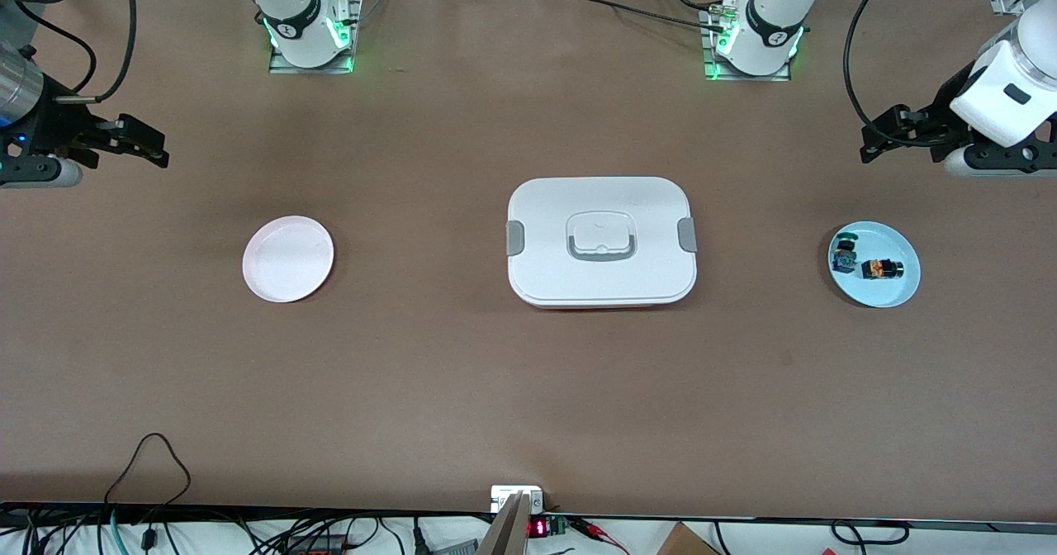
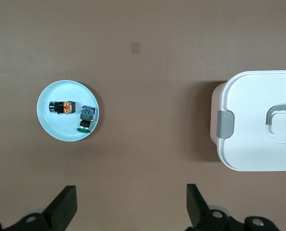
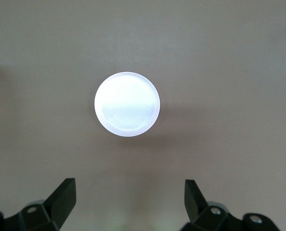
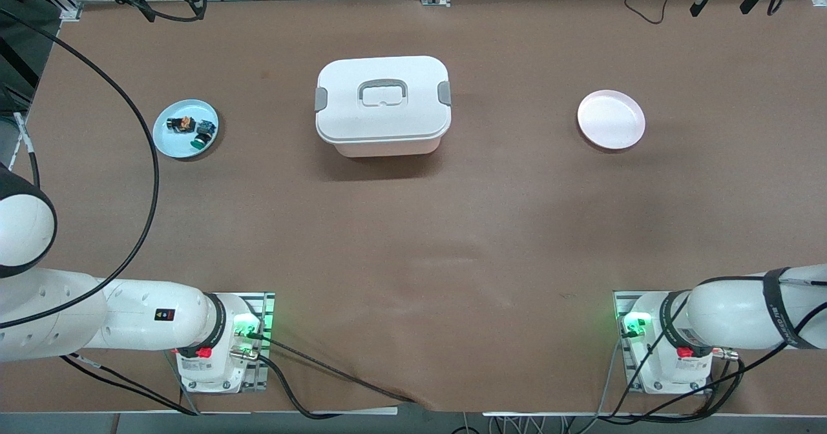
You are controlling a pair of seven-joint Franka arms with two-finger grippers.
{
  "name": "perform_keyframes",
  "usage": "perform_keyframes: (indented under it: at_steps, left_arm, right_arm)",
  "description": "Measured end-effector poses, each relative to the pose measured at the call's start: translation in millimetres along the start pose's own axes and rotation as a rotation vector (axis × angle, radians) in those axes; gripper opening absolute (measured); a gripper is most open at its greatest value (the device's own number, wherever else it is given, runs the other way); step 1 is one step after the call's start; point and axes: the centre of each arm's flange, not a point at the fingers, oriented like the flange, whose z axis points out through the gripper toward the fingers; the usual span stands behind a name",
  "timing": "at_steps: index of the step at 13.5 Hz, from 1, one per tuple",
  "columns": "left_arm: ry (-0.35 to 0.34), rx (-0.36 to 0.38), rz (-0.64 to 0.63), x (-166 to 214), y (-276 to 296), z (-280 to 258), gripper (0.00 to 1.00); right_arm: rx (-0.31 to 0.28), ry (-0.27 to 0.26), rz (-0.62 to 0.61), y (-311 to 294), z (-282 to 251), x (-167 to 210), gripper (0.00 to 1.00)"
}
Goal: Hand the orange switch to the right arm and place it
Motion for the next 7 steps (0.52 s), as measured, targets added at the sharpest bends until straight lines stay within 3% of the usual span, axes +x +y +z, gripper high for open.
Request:
perform_keyframes:
  at_steps: [7]
  left_arm:
    - [0.0, 0.0, 0.0, 0.0, 0.0, -0.1, 1.0]
  right_arm:
    - [-0.001, 0.001, 0.0, -4.7, -0.5, -0.1, 1.0]
